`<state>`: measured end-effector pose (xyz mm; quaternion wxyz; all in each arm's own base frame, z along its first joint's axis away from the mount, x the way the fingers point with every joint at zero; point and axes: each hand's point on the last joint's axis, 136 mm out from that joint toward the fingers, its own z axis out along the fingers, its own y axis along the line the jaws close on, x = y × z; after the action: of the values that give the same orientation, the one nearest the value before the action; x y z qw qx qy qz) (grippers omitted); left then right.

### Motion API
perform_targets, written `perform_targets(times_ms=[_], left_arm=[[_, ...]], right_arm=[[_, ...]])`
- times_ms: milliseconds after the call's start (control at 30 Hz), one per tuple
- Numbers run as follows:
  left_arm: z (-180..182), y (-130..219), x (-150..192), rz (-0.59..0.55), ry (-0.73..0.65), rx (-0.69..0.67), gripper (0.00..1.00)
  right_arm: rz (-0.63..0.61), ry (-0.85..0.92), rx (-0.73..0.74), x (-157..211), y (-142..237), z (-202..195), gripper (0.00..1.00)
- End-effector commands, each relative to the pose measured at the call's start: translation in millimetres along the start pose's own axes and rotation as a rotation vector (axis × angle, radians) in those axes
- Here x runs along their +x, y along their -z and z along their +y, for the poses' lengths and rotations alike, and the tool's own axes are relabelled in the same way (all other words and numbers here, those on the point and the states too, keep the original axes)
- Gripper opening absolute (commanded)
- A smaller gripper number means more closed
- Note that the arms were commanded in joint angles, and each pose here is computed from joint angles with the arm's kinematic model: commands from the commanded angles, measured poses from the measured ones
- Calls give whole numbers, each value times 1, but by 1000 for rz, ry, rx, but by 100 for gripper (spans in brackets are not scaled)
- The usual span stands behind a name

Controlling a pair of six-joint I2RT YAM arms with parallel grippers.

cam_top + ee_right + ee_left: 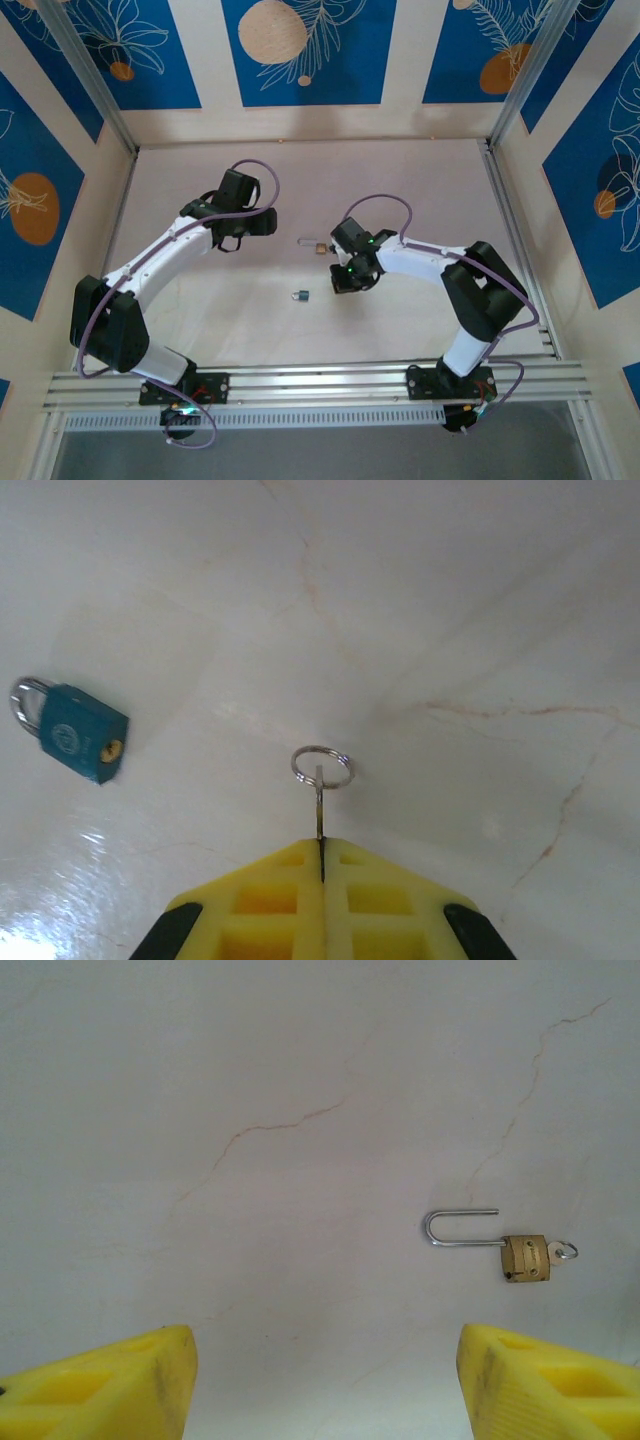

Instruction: Unlock with the key

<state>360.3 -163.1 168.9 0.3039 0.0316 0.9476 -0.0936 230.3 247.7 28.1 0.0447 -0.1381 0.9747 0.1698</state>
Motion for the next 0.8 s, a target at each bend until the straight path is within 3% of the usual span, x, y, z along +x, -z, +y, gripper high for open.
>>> perform_targets(times_ms=[0,300,433,767], left_arm=[[0,7,-4,-29,3,22,69],[0,8,-4,-31,5,25,69],[0,8,-3,-29,5,25,69],[2,8,-4,-33,7,11,69]], right_arm=[[68,-7,-4,25,-8,-2,0],[99,-27,5,48,-7,-7,1],[101,-29,21,50,1,-8,14],[-33,17,118,9,41,-2,24]])
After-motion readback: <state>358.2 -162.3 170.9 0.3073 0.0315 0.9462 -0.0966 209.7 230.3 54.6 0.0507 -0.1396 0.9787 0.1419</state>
